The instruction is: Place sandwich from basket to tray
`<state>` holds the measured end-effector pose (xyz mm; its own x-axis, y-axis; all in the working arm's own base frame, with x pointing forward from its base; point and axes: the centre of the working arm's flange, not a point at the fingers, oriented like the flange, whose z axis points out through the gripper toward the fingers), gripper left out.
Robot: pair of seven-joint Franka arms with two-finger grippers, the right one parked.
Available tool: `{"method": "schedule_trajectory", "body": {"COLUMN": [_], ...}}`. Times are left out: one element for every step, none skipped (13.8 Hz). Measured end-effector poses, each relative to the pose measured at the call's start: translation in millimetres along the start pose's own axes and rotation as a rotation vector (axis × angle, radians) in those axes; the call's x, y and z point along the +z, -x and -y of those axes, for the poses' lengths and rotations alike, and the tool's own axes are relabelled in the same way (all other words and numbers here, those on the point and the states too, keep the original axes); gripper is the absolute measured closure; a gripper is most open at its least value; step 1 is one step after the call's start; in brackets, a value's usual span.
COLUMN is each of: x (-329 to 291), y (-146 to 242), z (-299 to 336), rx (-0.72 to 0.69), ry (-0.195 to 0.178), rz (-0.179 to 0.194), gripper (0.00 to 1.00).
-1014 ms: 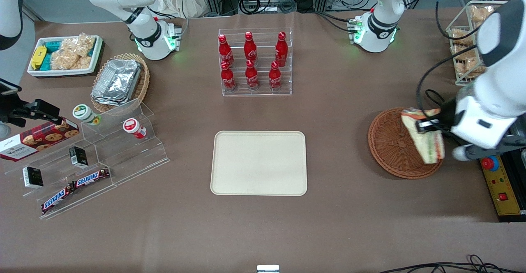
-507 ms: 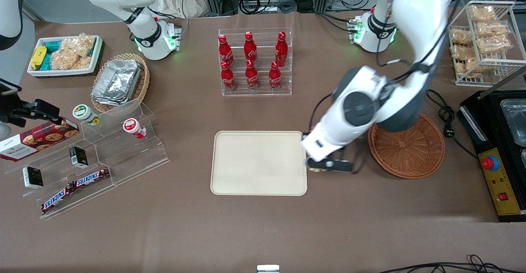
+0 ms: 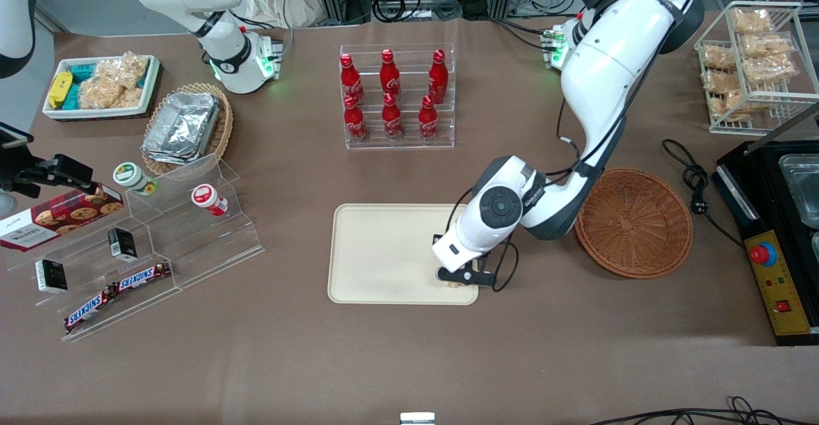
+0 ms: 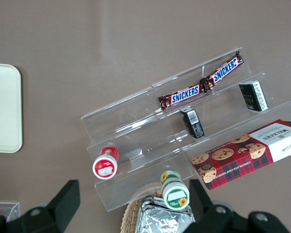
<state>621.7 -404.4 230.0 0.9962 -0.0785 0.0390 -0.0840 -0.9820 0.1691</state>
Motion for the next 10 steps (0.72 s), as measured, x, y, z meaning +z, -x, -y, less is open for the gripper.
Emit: {"method": "schedule_trajectory", "body": {"x": [7,8,4,-1,-9,-21,-40,-67,-102,-140], "y": [0,0,-2,-5,-7,-9,-10,-11,-14,-18], "z": [1,0,-2,-3,-3,-3,-3,-3,1,10], "rx": [-0.015,-0.034,-0.050,-0.063,-0.072,-0.075,-0.076,-0.080,-0.093,-0.112], "ry": [-0.010,-0.014,-0.012,-0.011,-0.019,-0.034,-0.054,-0.077,-0.098,-0.113], "rz": [-0.009,-0.015,-0.023,-0.029,-0.026,-0.016,-0.003,0.005,0.002,-0.014], "gripper": [0.83,0.78,0.67,0.58,0.47,0.38,0.27,0.18,0.07,0.01]}}
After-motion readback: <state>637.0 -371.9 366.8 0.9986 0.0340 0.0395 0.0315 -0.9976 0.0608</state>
